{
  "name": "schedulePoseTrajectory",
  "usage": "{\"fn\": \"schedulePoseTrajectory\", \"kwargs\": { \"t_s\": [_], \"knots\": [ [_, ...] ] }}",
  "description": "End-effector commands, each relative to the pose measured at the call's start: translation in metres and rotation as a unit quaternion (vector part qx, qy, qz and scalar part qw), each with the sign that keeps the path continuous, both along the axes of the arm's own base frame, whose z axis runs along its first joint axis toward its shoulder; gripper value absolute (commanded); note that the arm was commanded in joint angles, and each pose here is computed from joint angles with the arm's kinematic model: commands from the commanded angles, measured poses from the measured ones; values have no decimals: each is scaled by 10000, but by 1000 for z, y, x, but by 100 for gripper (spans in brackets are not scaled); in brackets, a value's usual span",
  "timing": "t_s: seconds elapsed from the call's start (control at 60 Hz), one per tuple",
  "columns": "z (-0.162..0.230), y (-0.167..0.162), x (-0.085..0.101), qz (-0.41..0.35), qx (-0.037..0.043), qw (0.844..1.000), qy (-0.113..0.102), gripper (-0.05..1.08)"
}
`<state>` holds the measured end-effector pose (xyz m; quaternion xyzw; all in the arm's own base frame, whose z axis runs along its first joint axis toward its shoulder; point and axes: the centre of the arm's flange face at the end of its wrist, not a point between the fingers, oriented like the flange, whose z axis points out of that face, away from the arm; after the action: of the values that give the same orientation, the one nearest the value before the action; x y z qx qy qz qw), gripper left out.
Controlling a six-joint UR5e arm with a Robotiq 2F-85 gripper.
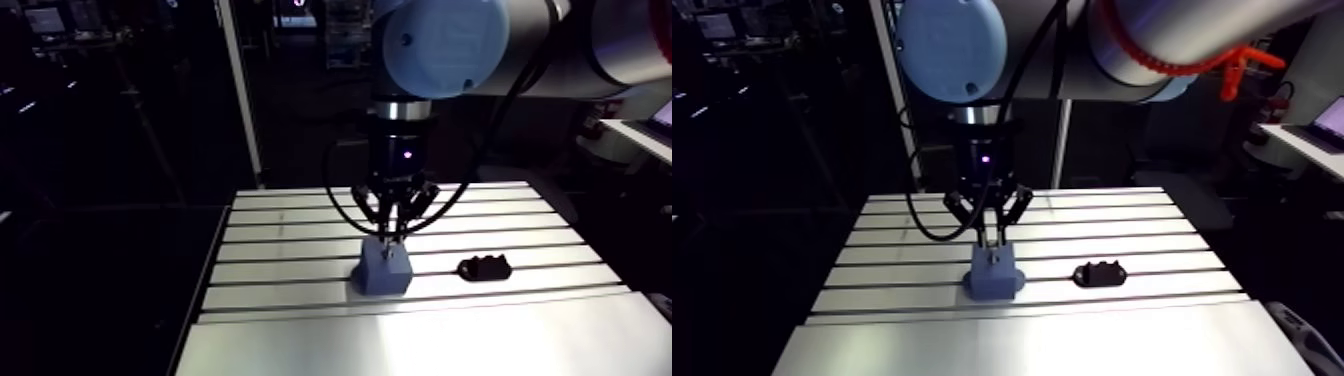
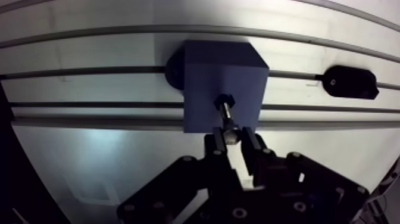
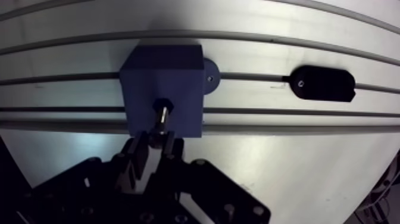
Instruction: Pick up the M10 bolt and insert it into the hex recess until seated.
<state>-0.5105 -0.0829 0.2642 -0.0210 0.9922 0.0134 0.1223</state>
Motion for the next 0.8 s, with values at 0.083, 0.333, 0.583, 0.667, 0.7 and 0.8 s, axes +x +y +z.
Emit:
{"fn": "schedulePoseTrajectory", "kwargs": {
  "t_s": [0.083,0.333,0.583,0.667,0.7,0.8],
  "knots": [
    [0,0,-2,9,9,10000,62,108],
    [0,0,-2,0,5,10000,67,108],
    [-5,0,-3,0,1,10000,20,108],
    [-5,0,-3,0,1,10000,20,108],
    [-5,0,-3,0,0,10000,13,108],
    [-6,0,-3,0,1,10000,20,108]
  ]
}}
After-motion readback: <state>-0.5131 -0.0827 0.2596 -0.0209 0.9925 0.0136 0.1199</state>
